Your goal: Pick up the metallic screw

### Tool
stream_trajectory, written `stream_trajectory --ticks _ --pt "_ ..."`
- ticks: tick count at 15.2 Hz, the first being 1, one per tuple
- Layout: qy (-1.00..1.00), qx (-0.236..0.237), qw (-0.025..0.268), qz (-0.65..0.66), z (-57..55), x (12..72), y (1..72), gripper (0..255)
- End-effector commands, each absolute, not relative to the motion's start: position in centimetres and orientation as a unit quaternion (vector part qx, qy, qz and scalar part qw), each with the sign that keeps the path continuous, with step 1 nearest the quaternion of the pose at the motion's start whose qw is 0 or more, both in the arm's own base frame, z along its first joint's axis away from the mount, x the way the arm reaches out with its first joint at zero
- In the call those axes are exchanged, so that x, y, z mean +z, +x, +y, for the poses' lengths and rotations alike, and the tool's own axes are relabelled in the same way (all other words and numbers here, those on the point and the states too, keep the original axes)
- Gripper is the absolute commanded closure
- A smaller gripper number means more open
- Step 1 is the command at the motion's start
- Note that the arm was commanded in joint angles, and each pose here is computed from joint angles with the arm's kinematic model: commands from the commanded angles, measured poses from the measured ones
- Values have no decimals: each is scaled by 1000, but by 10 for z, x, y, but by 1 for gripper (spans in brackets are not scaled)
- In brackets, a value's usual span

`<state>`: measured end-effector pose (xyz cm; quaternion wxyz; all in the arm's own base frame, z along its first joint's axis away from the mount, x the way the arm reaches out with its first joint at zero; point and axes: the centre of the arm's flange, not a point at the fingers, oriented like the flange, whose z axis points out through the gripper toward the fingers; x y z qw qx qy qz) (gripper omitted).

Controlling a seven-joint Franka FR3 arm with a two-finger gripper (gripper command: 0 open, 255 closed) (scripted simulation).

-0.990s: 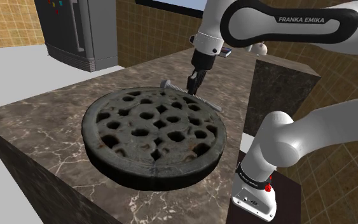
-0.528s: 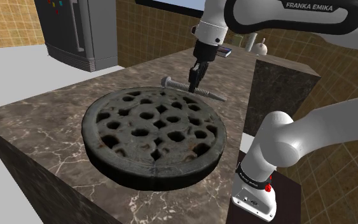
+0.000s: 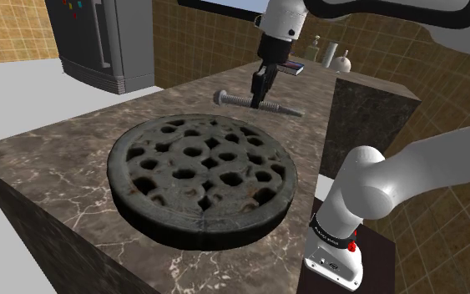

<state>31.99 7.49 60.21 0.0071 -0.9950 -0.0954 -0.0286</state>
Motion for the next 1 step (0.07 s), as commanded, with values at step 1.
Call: stream_trajectory --ticks 1 --pt "-995 -29 7 -95 75 605 320 255"
